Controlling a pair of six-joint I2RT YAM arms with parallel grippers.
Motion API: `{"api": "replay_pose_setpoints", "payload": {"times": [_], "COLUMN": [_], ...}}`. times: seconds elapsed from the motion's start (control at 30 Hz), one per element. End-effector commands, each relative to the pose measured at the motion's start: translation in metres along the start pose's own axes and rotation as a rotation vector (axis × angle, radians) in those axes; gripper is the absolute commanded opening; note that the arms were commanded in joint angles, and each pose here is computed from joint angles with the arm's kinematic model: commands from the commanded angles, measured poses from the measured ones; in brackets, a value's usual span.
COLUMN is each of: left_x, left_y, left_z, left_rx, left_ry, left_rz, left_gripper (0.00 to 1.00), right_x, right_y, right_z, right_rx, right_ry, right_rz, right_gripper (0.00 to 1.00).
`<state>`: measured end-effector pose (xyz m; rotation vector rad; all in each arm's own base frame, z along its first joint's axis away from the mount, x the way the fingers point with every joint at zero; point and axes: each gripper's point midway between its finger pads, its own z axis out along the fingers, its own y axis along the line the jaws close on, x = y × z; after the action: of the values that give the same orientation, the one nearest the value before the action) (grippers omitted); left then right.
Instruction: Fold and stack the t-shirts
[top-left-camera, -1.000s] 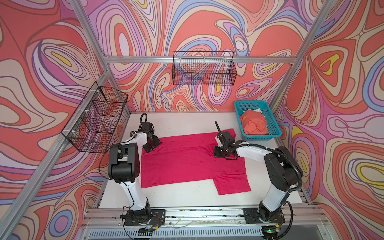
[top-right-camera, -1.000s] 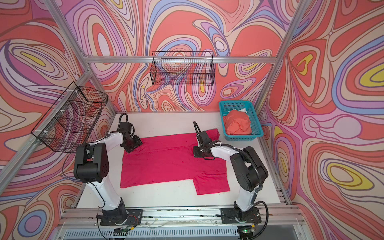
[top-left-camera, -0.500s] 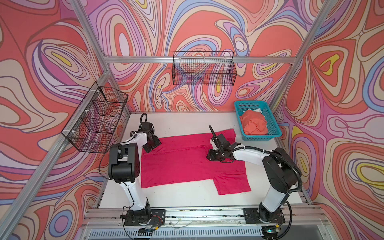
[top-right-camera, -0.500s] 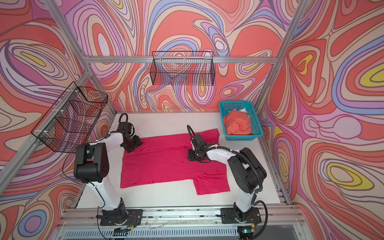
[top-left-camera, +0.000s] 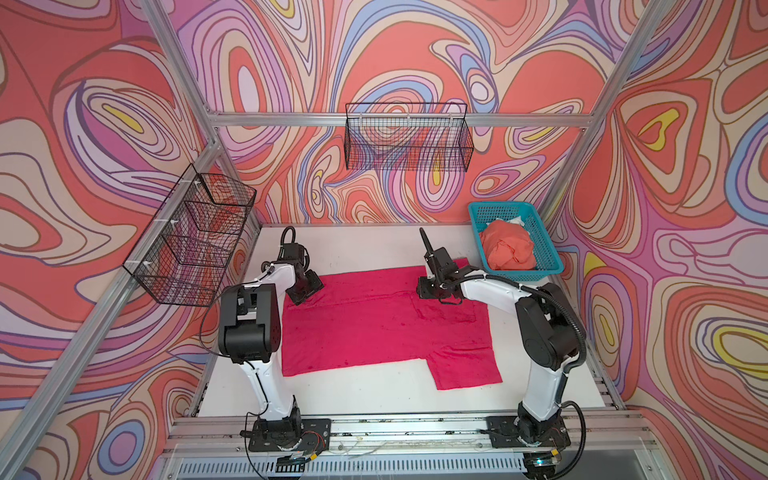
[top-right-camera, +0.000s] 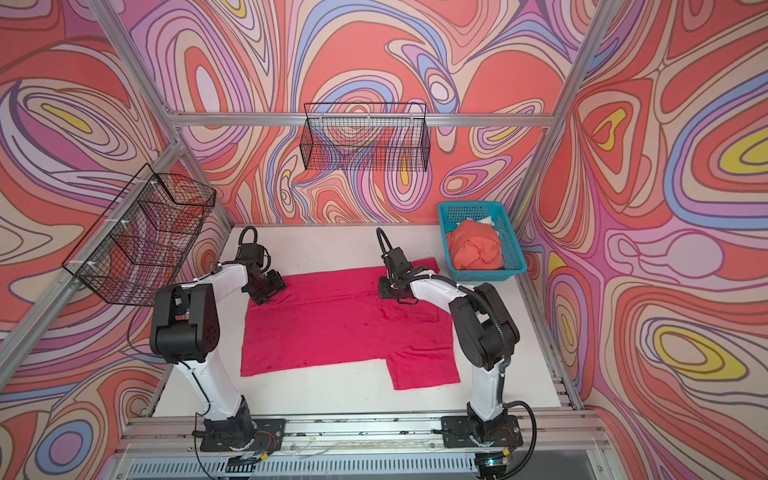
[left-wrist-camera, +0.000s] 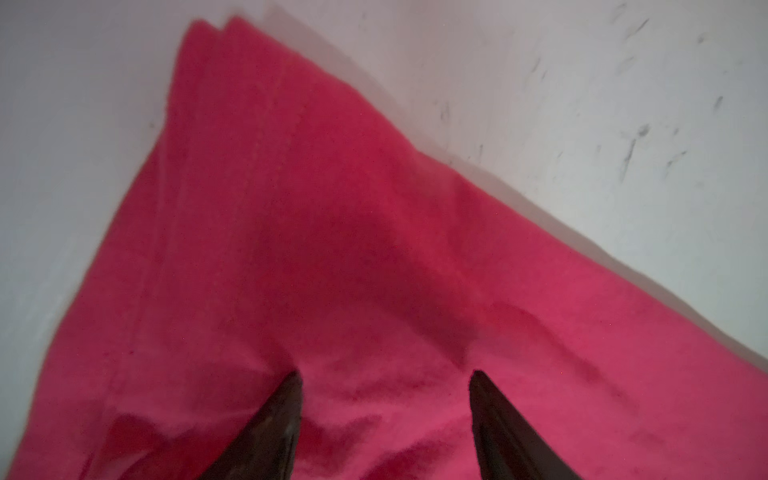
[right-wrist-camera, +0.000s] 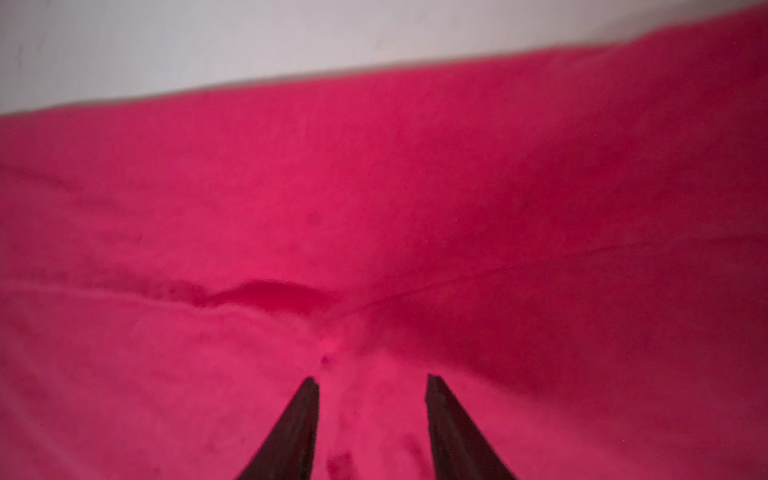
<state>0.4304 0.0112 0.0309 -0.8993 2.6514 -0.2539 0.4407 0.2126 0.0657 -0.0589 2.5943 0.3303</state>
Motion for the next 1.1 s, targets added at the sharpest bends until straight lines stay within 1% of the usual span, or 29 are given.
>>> {"api": "replay_pose_setpoints", "payload": {"times": [0.0,0.07,0.17,0.37,0.5,0.67,0.77,0.8,0.87,0.93,1.0,1.07], "left_x": [0.003,0.004,0.006,0.011,0.012,0.014,0.009,0.005,-0.009,-0.020,-0.030,-0.036], "left_y": [0.007,0.010,0.016,0.033,0.045,0.055,0.040,0.029,0.006,-0.017,-0.034,-0.041], "left_z": [0.012,0.018,0.025,0.029,0.029,0.022,0.013,0.007,-0.009,-0.019,-0.021,-0.013], "left_rx": [-0.052,-0.073,-0.100,-0.166,-0.176,-0.211,-0.144,-0.111,-0.061,-0.002,0.046,0.056], "left_ry": [0.040,0.052,0.070,0.083,0.095,0.090,0.072,0.051,-0.004,-0.035,-0.046,-0.035], "left_rz": [-0.011,-0.014,-0.020,-0.018,-0.067,-0.068,-0.059,-0.040,0.009,0.042,0.052,0.055], "left_gripper": [0.66,0.66,0.66,0.66,0.65,0.65,0.65,0.65,0.65,0.66,0.66,0.66], "right_x": [-0.032,-0.044,-0.050,-0.032,-0.019,-0.018,-0.038,-0.048,-0.064,-0.079,-0.092,-0.101], "right_y": [-0.043,-0.062,-0.086,-0.122,-0.150,-0.154,-0.132,-0.122,-0.113,-0.108,-0.104,-0.100], "right_z": [0.011,0.019,0.032,0.046,0.045,0.042,0.030,0.025,0.015,0.007,0.002,0.003], "right_rx": [0.139,0.166,0.205,0.281,0.348,0.366,0.291,0.252,0.215,0.198,0.182,0.166], "right_ry": [-0.050,-0.060,-0.055,0.012,0.041,0.063,-0.009,-0.038,-0.084,-0.128,-0.161,-0.172], "right_rz": [-0.020,0.014,0.062,0.128,0.175,0.188,0.159,0.148,0.144,0.140,0.141,0.140], "right_gripper": [0.48,0.48,0.49,0.50,0.51,0.52,0.52,0.52,0.52,0.52,0.52,0.52]}}
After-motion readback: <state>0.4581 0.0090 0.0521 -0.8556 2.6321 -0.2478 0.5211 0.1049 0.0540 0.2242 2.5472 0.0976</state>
